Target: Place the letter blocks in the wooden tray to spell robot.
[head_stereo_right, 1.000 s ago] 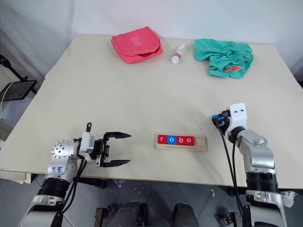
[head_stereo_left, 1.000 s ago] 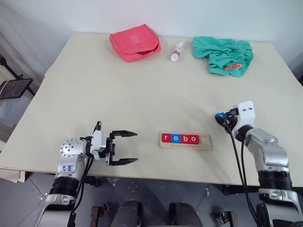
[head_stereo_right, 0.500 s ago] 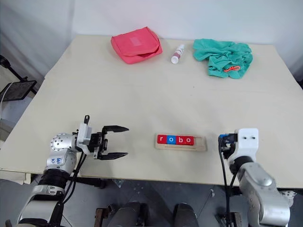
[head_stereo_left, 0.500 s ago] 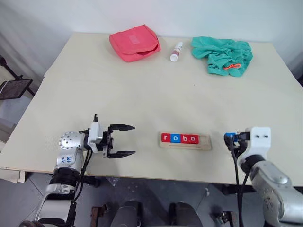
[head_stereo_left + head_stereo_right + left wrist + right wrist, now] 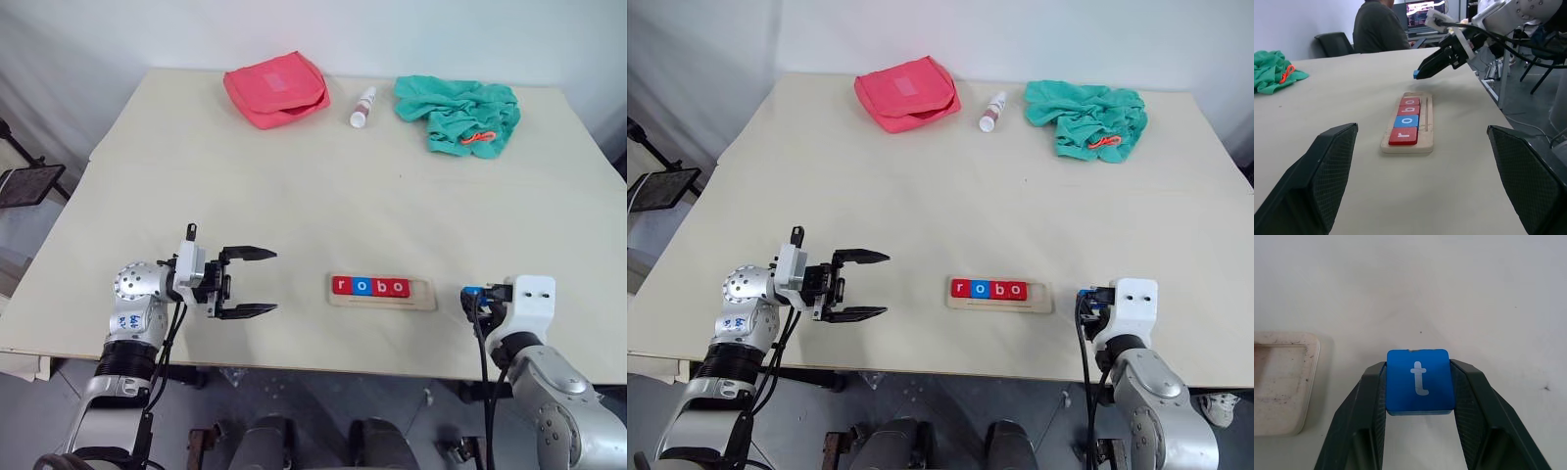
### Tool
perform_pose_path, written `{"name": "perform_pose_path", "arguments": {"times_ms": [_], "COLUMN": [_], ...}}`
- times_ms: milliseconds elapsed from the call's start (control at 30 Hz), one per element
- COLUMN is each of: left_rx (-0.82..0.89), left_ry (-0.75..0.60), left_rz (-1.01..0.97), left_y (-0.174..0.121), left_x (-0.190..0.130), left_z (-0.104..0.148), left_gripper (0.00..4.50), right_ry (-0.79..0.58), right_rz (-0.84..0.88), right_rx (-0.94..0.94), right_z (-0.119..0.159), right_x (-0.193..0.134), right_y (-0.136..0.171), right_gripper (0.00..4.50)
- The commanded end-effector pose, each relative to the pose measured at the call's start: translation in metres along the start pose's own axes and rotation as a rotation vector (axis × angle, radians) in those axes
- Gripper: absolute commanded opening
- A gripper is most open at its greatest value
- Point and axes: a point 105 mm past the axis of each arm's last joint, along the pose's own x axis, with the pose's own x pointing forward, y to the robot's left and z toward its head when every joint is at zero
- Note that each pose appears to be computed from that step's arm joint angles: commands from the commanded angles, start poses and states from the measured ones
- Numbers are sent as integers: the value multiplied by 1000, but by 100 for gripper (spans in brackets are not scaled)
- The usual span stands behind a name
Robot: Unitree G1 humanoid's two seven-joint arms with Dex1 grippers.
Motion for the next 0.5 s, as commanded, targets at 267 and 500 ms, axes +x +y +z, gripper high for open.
{"name": "perform_pose_path", "arguments": {"times_ms": [267,500], "left_rx": [7,-1], "left_ry": [55,70], "left_rz": [-60,-68], "left_y": [-4,-4], "left_x": [-3,-2], "left_z": [3,0], "left_gripper": [450,450], "right_ry": [-46,-16], "right_rz": [67,253], "right_rx": [-85,-285], "right_z": [11,24], "right_x": [-7,-16], "right_y": [6,4], "right_gripper": [449,449]}}
